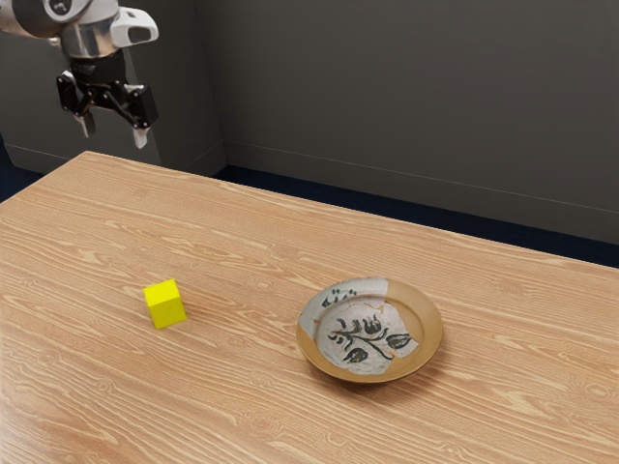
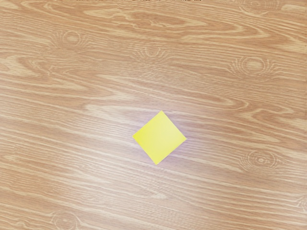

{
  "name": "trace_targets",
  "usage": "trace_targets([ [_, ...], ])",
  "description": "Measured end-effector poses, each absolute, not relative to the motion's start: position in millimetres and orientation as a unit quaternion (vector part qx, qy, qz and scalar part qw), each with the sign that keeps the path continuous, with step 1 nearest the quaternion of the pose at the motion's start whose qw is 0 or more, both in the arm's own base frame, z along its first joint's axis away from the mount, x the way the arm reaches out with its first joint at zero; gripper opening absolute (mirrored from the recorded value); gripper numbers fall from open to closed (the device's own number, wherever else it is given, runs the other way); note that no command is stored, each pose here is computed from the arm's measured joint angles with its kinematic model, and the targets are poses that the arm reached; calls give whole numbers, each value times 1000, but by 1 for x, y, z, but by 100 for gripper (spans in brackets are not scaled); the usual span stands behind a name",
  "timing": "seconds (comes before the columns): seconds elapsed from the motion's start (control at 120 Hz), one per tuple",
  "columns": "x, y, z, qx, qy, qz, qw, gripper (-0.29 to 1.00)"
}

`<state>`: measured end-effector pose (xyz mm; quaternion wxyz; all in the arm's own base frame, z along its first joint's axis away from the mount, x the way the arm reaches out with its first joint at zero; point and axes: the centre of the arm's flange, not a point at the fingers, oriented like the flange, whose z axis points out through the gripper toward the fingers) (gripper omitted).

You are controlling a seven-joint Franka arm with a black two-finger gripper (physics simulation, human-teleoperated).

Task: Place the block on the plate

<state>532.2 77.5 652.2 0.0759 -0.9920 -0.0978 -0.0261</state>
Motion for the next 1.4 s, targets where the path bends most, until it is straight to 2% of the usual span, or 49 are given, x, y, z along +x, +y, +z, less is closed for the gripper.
trace_targets([
  [0.192,536,72,637,-992,-99,-21,76,70],
  [0.417,526,105,509,-988,-134,38,70,70],
  [0.692,521,142,384,-961,-268,25,56,70],
  [0.925,547,112,339,-938,-344,-3,36,70],
  [1.4,567,144,295,-889,-457,-19,34,70],
])
